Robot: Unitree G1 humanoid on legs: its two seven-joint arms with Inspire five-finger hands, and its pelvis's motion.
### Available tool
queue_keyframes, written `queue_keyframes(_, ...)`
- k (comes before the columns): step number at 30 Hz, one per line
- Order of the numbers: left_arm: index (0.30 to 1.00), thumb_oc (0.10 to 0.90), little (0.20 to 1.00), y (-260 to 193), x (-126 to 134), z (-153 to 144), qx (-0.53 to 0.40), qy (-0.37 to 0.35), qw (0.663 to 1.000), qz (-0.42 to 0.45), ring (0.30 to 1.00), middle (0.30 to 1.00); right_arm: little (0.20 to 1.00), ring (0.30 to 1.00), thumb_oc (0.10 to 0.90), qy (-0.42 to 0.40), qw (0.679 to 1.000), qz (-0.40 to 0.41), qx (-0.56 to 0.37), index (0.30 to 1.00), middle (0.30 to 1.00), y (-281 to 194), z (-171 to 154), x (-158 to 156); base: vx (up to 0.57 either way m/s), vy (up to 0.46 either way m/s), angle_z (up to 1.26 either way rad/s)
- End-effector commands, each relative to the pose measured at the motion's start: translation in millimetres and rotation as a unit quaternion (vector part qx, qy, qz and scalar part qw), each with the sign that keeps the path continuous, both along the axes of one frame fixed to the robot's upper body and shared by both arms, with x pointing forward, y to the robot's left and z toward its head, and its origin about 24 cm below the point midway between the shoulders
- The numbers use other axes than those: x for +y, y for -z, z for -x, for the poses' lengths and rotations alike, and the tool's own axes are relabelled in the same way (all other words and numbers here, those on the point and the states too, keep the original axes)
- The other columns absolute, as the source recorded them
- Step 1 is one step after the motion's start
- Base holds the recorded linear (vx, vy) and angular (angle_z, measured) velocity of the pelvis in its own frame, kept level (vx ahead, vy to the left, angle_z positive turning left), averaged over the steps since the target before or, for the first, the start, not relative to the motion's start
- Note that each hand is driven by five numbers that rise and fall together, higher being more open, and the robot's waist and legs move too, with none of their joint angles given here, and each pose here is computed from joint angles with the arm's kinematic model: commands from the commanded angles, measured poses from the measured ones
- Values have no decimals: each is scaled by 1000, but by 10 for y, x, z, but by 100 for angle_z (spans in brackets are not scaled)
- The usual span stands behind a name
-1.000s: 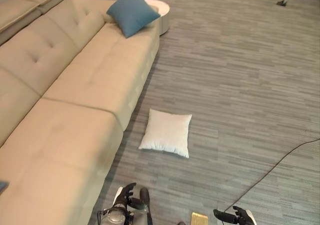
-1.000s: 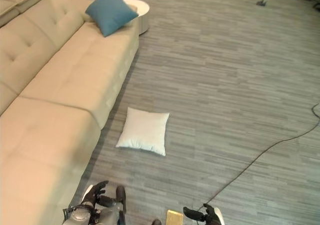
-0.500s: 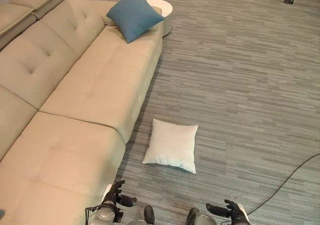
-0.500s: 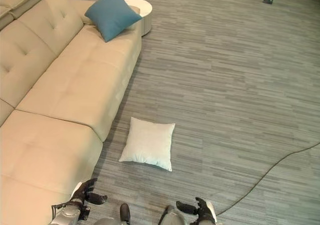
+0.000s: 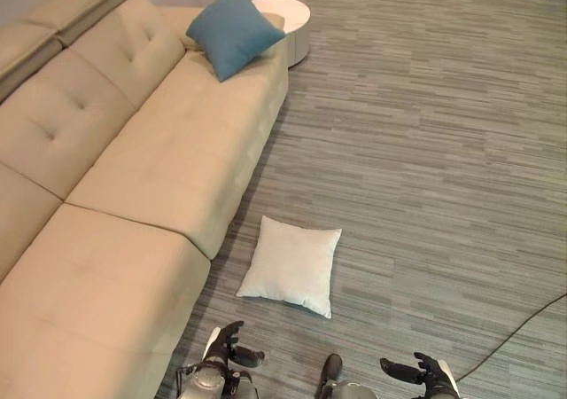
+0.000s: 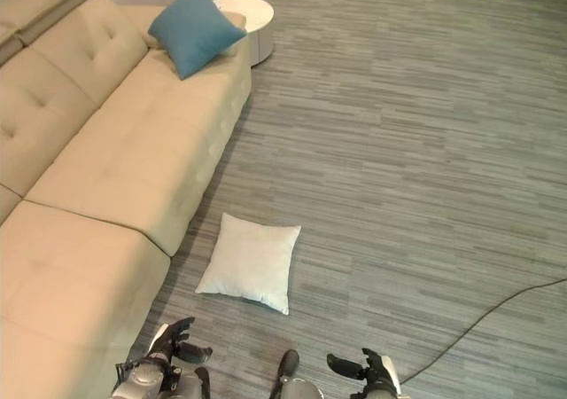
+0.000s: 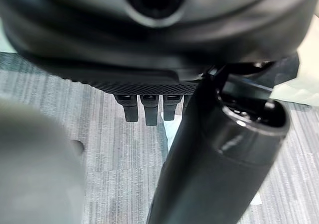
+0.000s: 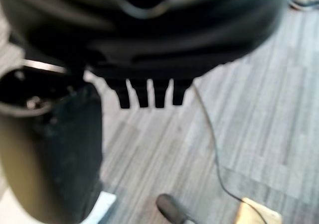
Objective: Pick up all the scattered cushions and arrange them neatly on the sofa.
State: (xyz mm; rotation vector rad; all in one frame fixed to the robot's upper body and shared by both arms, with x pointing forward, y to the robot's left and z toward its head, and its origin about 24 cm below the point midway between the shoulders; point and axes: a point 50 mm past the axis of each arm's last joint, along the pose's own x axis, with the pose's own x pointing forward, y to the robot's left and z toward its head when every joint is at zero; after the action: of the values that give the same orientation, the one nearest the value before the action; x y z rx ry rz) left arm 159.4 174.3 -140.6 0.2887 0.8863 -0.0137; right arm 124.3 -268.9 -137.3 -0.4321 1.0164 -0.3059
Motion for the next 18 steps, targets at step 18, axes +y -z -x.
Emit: queue_keyframes(18,900,800,900,-308,187,-412,-109,-14,994,-17,900,900,900,900,800,-1,999,25,-32,900,900,-91,-110,-86,104,96,-15)
